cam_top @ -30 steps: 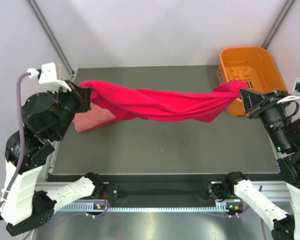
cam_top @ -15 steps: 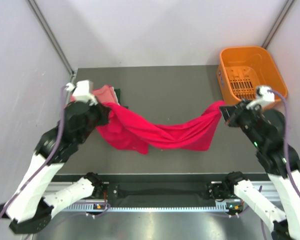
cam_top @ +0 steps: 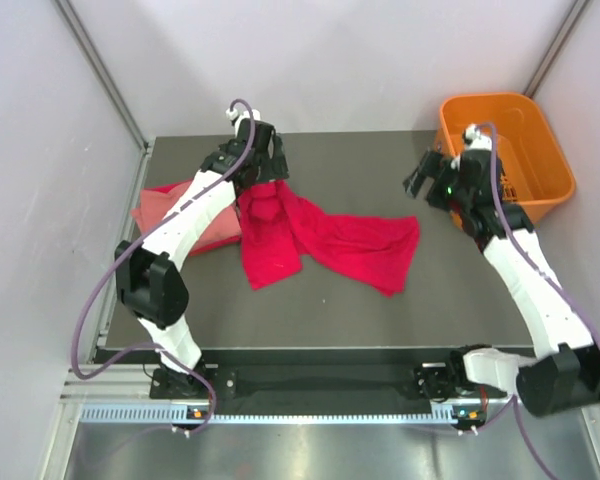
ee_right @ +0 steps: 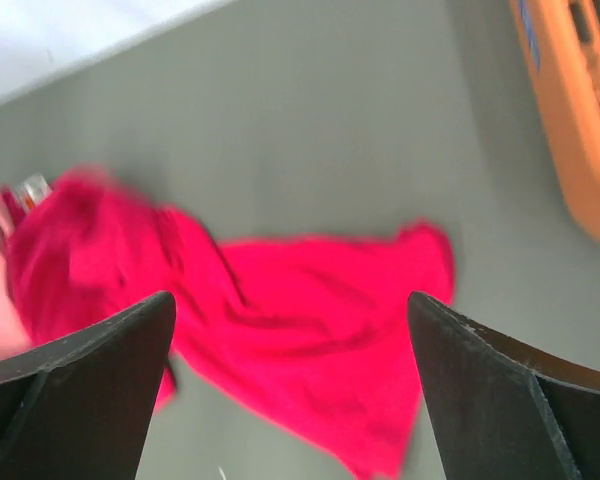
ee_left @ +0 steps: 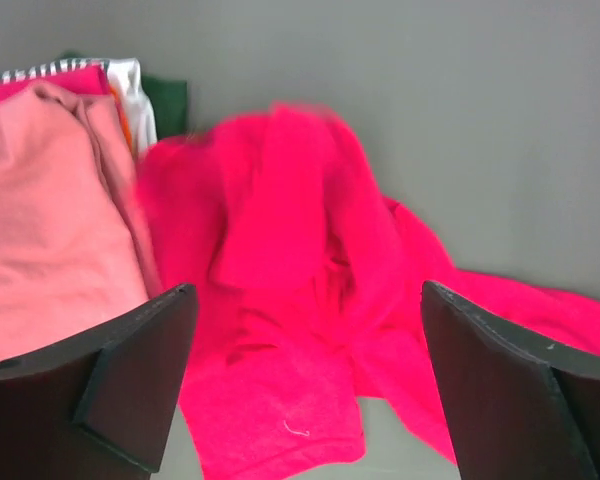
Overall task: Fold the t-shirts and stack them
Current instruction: Flatten the tshirt out
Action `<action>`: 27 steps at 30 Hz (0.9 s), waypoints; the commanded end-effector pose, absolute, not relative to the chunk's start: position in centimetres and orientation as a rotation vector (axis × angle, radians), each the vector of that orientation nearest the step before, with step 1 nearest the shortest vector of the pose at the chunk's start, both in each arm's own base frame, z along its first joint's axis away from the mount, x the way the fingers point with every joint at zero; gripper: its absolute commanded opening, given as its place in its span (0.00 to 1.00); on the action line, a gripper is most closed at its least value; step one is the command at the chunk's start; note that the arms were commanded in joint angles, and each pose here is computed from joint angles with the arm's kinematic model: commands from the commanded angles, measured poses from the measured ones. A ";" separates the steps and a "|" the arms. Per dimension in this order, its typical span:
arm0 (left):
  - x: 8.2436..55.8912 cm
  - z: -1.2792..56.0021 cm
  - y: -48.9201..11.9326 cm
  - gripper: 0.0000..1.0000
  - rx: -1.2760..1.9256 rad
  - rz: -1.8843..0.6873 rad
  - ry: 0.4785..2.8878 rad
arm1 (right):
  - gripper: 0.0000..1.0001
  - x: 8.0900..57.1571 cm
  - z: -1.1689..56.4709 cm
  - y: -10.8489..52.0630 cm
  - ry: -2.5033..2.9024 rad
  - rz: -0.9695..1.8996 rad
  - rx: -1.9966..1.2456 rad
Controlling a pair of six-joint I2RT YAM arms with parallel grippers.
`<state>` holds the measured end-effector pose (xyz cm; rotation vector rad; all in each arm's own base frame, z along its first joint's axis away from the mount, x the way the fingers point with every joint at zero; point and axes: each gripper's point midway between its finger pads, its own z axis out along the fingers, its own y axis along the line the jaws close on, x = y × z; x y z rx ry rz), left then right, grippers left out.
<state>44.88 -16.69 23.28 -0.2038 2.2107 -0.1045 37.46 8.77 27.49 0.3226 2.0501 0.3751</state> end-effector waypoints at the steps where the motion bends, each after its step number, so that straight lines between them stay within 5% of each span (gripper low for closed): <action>1: 45.1 28.0 -17.1 0.98 -0.224 -0.199 2.085 | 0.96 33.8 26.7 8.5 2.021 0.408 0.262; 10: 37.5 23.4 -15.7 0.95 -0.196 -0.311 2.159 | 0.71 26.7 13.8 9.7 2.306 0.334 0.165; 19: 28.6 13.7 -13.4 0.91 -0.200 -0.335 2.335 | 0.70 23.6 8.4 10.8 2.392 0.368 0.192; 27: 25.5 7.3 -12.9 0.82 -0.244 -0.305 2.508 | 0.61 24.3 6.6 11.8 2.424 0.400 0.195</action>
